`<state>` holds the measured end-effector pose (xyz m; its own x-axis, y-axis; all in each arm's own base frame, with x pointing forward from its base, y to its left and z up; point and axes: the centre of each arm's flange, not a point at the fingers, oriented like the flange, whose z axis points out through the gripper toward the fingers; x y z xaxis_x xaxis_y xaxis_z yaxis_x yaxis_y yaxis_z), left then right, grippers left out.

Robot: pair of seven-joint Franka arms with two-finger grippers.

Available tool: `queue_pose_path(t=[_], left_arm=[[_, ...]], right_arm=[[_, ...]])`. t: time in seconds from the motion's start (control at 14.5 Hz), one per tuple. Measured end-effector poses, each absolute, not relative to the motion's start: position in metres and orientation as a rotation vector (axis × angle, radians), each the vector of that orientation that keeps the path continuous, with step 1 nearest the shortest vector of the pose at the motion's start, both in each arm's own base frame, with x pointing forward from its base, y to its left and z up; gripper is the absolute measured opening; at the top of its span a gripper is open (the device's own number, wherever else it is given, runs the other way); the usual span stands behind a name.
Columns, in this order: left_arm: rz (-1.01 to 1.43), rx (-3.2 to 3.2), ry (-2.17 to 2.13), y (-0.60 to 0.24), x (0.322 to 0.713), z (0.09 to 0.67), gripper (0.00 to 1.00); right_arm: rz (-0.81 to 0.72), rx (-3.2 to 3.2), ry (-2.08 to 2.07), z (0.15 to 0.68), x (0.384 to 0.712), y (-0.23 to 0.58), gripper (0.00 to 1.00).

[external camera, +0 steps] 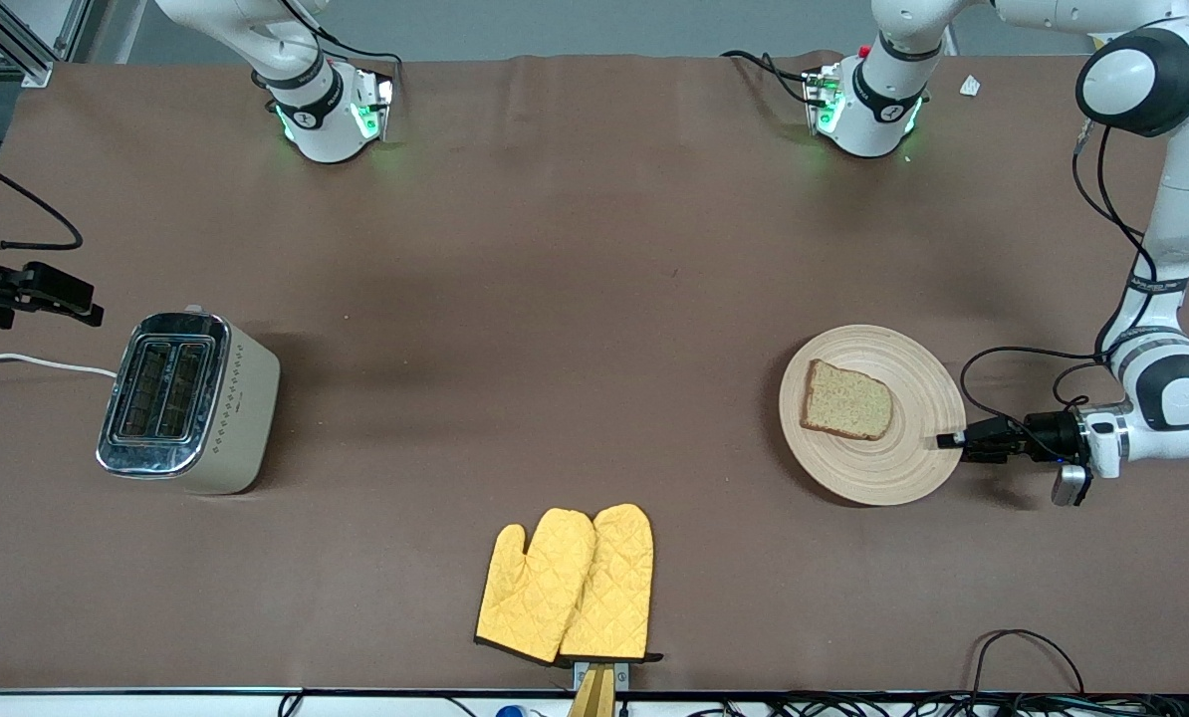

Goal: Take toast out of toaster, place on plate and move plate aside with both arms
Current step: 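Open the left gripper and release the plate rim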

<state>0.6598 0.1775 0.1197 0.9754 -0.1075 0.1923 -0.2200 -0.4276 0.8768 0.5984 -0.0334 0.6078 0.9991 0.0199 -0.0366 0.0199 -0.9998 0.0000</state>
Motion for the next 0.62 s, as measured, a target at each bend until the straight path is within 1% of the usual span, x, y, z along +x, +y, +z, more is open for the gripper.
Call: queue_pose_path(t=[0.14,0.34,0.41,0.62], left_arm=[[0.097,2.103,-0.291,0.184,0.677,0.145,0.63],[0.064,2.237,-0.378,0.165,0.712,0.201,0.95],[0.064,2.289,-0.42,0.153,0.724,0.222,1.0],[0.049,2.449,-0.484,0.098,0.754,0.283,1.0]], right_arm=[[-0.057,3.14,0.044,0.608,0.599,-0.029,1.0],[-0.057,3.14,0.051,0.609,0.598,-0.026,1.0],[-0.056,3.14,0.051,0.609,0.598,-0.026,1.0],[-0.055,3.14,0.06,0.609,0.598,-0.023,1.0]])
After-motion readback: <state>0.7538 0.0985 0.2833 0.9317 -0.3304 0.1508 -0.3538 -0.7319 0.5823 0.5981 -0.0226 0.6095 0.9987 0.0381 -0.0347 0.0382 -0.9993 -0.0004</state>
